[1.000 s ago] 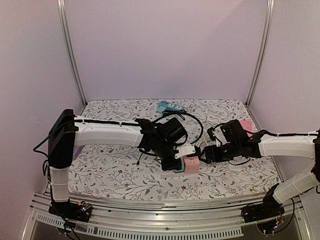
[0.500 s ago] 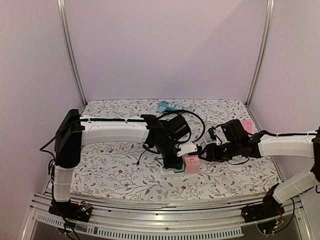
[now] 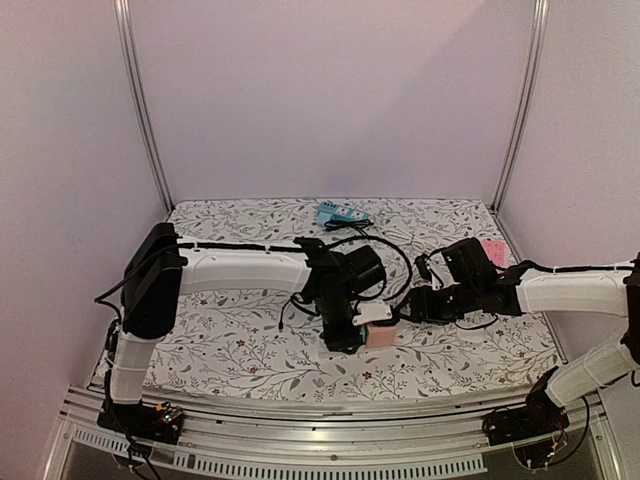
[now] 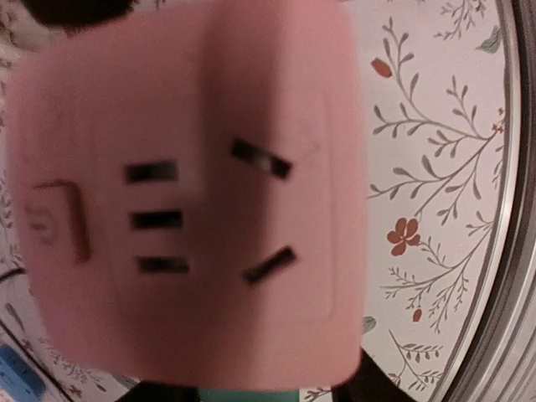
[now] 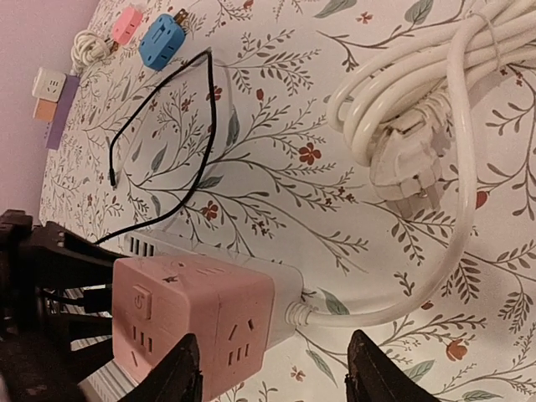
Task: Insert the plug
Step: Press the plug into the socket.
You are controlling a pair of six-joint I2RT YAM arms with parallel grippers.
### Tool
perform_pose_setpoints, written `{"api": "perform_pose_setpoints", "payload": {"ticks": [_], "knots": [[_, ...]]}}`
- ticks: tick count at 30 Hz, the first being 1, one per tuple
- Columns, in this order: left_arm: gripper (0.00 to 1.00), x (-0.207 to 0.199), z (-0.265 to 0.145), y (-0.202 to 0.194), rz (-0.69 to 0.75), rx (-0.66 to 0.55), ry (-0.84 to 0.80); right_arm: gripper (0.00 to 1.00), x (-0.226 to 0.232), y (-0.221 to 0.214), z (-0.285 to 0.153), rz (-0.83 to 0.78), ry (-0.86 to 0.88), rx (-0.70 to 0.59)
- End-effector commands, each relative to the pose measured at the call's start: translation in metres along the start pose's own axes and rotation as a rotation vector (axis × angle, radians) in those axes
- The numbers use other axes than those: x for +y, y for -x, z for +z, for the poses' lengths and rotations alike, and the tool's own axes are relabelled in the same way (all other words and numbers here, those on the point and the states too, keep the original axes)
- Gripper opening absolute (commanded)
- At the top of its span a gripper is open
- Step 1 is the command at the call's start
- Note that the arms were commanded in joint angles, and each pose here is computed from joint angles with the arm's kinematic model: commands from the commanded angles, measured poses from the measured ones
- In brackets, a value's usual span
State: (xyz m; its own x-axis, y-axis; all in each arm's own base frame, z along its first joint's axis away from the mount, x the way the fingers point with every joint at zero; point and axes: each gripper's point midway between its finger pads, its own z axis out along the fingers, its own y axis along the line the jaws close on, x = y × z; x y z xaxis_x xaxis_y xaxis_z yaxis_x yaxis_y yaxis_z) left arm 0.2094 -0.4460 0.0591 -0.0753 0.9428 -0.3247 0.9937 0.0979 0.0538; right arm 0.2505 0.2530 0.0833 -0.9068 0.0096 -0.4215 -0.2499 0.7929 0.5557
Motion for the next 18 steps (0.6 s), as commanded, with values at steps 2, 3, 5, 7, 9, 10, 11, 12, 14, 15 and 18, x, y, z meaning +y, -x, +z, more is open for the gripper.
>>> {"api": "perform_pose_setpoints", "payload": {"ticks": [2, 3, 5, 7, 9, 10, 11, 12, 14, 15, 18], "knots": [[0.66, -0.015, 0.028, -0.040, 0.087, 0.222, -0.068, 0.59, 0.032, 0.008, -0.003, -0.041, 0.118, -0.011], [0.71, -0.009, 0.023, -0.032, 0.101, 0.209, -0.046, 0.60, 0.033, 0.008, -0.004, -0.042, 0.119, -0.013], [0.79, 0.001, 0.011, -0.018, 0.115, 0.178, -0.014, 0.60, 0.034, 0.010, -0.005, -0.041, 0.122, -0.015], [0.85, 0.006, -0.001, -0.007, 0.120, 0.148, 0.000, 0.60, 0.035, 0.010, -0.007, -0.043, 0.122, -0.018], [0.91, 0.007, -0.008, -0.003, 0.129, 0.139, 0.004, 0.60, 0.036, 0.011, -0.008, -0.045, 0.119, -0.022], [0.93, 0.007, -0.011, -0.004, 0.132, 0.140, 0.006, 0.60, 0.036, 0.012, -0.010, -0.050, 0.116, -0.024], [0.95, 0.006, -0.014, -0.005, 0.136, 0.142, 0.005, 0.61, 0.036, 0.012, -0.010, -0.053, 0.112, -0.025], [0.98, 0.005, -0.017, -0.006, 0.139, 0.140, 0.006, 0.62, 0.036, 0.014, -0.012, -0.058, 0.109, -0.029], [1.00, 0.005, -0.026, -0.006, 0.151, 0.128, 0.010, 0.64, 0.038, 0.017, -0.016, -0.079, 0.103, -0.039], [1.00, 0.005, -0.031, -0.004, 0.161, 0.118, 0.014, 0.65, 0.037, 0.018, -0.018, -0.085, 0.092, -0.043], [0.99, 0.013, -0.054, 0.004, 0.198, 0.087, 0.072, 0.69, 0.039, 0.025, -0.027, -0.119, 0.064, -0.061]]}}
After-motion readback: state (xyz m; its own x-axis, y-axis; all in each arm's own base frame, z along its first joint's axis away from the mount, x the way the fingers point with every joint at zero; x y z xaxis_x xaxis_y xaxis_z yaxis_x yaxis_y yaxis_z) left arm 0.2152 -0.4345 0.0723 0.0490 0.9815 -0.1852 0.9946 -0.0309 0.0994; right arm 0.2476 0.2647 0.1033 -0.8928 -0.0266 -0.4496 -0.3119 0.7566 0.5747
